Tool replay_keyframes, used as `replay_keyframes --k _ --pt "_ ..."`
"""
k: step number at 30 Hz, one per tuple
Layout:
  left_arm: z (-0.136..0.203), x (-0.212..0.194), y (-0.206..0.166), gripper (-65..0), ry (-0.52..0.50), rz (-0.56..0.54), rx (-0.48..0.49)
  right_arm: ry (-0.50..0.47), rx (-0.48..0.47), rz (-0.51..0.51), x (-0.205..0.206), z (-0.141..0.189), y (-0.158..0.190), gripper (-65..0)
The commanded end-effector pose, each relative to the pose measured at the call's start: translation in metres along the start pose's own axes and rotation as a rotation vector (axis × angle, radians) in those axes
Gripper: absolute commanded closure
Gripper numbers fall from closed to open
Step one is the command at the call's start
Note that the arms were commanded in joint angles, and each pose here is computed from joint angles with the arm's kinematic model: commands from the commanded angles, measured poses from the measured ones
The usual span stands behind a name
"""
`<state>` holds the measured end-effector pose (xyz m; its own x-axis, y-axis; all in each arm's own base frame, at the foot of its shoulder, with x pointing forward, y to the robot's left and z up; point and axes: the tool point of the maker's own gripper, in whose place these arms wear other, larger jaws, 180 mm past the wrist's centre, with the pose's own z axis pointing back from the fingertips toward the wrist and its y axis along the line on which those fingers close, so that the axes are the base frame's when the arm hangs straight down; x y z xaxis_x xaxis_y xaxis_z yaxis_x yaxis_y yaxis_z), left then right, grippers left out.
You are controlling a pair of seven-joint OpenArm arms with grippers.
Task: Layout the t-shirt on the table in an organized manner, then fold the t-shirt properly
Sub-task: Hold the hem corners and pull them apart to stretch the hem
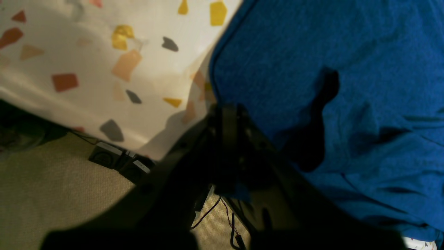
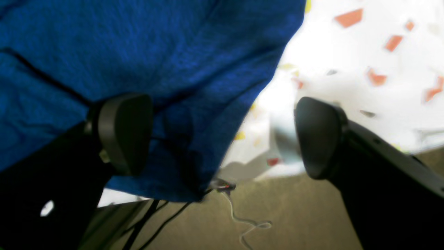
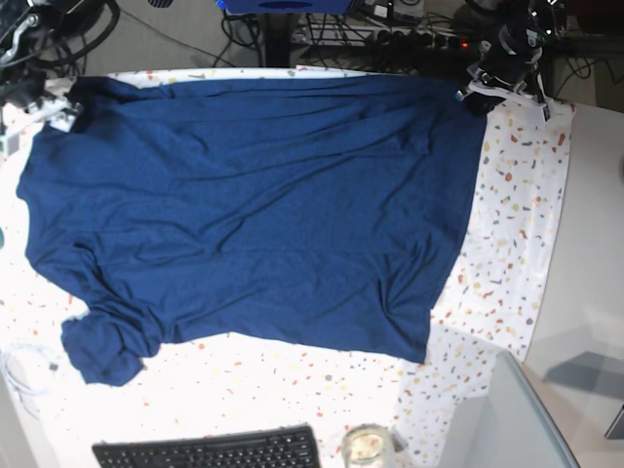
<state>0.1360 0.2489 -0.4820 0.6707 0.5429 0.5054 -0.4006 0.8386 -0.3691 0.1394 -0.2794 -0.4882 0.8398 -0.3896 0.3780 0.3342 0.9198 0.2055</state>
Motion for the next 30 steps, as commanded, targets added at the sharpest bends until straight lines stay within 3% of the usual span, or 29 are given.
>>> replay_keyframes --k 1,7,11,13,30 --pt "0.003 0.007 0.000 0.0 -0.020 -0.011 -0.008 -0.017 0.010 0.000 0.004 -0.001 0.002 -61.1" --pt "0.003 0.007 0.000 0.0 -0.020 -0.010 -0.006 0.023 0.042 -0.026 -0.010 -0.011 0.007 -60.2" --pt "0.003 0.007 0.001 0.0 -0.020 -0.009 -0.006 0.038 0.040 -0.023 -0.014 -0.010 0.008 -50.0" --pt "0.003 0.007 0.001 0.0 -0.020 -0.009 -0.006 0.079 0.034 -0.027 -0.021 -0.008 0.005 -48.0" --pt "0.002 0.010 -0.001 0.0 -0.028 -0.009 -0.009 0.095 0.126 -0.065 -0.032 0.015 0.016 -48.2"
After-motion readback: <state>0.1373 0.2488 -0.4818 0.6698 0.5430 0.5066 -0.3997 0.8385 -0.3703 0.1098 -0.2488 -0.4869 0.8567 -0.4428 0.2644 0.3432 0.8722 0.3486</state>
